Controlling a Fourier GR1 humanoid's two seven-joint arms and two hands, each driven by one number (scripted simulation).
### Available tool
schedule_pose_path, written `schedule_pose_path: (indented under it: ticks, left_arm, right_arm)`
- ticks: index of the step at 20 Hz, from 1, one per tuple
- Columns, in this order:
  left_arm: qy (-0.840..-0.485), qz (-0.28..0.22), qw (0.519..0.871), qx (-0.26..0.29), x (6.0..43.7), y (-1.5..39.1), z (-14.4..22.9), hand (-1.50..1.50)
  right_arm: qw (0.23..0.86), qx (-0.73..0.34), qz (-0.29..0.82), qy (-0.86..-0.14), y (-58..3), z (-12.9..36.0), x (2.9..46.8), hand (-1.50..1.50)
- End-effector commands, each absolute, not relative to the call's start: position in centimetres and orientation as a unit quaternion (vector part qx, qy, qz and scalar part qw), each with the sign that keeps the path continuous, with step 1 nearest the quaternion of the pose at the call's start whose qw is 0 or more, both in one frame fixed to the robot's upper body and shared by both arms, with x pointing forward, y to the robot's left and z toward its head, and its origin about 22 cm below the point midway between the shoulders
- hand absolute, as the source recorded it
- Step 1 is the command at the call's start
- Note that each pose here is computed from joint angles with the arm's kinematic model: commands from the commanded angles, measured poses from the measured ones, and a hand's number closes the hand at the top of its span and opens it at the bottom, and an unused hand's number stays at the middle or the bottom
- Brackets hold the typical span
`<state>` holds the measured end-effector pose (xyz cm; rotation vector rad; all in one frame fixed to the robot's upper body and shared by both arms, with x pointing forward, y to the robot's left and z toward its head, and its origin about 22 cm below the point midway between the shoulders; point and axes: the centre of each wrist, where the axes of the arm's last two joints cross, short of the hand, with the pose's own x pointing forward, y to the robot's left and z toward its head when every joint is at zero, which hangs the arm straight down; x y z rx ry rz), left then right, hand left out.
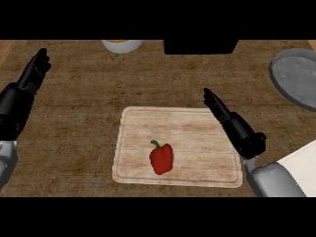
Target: Pick the bell pepper from the cutting board and place it in the pan
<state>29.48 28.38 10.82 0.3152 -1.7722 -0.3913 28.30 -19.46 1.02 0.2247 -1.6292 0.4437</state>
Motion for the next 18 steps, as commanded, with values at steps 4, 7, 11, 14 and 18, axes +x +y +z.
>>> schedule_pose_path:
  ticks: [4, 7, 11, 14, 18]
  left_arm:
    - [-0.756, -0.091, 0.638, 0.115, 30.2, 27.6, 9.5, 0.0]
    - [-0.737, -0.033, 0.671, 0.076, 30.1, 27.2, 7.0, 0.0]
    - [-0.718, -0.022, 0.689, 0.097, 29.4, 27.3, 4.9, 0.0]
    - [-0.716, -0.015, 0.691, 0.095, 28.9, 28.8, 4.3, 0.0]
    - [-0.716, -0.011, 0.691, 0.099, 29.6, 26.8, 4.2, 0.0]
  right_arm:
    - [0.625, 0.234, 0.331, -0.668, -14.9, 1.9, 30.7, 1.5]
    - [0.605, 0.247, 0.42, -0.63, -13.6, 0.5, 30.0, 1.5]
    - [0.499, 0.084, 0.358, -0.785, -18.6, 1.6, 29.8, -1.5]
    - [0.458, 0.034, 0.377, -0.804, -22.6, 4.5, 29.9, -1.5]
    - [0.444, 0.024, 0.436, -0.782, -24.0, 10.8, 29.9, -1.5]
